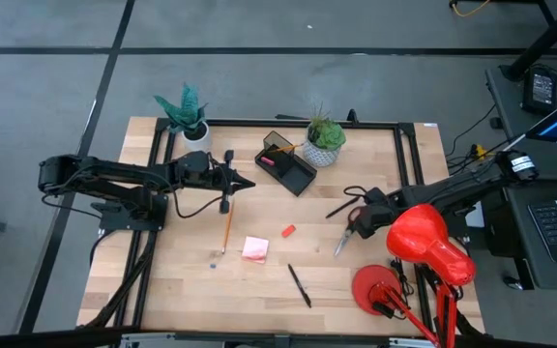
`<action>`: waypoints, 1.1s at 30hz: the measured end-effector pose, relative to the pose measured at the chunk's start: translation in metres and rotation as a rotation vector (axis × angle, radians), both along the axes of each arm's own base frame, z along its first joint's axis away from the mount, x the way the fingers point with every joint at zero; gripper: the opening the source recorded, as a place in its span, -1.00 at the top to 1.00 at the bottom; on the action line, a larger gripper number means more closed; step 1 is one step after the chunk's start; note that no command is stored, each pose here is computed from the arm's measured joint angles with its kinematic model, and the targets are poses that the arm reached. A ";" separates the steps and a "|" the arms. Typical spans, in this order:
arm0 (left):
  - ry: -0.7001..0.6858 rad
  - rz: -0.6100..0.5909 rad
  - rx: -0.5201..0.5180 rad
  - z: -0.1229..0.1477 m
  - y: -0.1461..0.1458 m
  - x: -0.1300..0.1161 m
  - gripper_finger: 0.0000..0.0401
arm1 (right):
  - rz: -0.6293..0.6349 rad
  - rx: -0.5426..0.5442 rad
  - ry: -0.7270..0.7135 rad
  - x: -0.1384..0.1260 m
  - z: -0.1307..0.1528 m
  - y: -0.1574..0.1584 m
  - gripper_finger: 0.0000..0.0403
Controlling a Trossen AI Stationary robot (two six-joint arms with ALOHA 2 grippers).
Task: Pick and place office supplies into organizer
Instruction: Put the black scissors into the black desk organizer
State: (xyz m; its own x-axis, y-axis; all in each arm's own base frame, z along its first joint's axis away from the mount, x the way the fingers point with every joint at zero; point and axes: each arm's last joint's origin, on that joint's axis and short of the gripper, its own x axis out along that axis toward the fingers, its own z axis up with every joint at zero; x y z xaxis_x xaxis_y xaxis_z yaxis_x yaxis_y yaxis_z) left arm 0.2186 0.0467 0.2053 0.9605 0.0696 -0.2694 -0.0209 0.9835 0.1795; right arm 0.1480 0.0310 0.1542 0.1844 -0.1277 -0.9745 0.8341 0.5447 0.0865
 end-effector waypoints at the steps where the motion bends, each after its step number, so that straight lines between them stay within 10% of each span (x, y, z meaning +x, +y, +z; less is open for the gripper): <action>1: 0.000 0.000 0.000 0.000 0.000 0.000 0.99 | -0.003 -0.011 0.006 0.001 -0.001 0.000 0.20; 33: 0.001 0.003 -0.011 0.000 0.000 0.000 0.99 | -0.087 0.006 0.121 0.019 -0.029 -0.001 0.31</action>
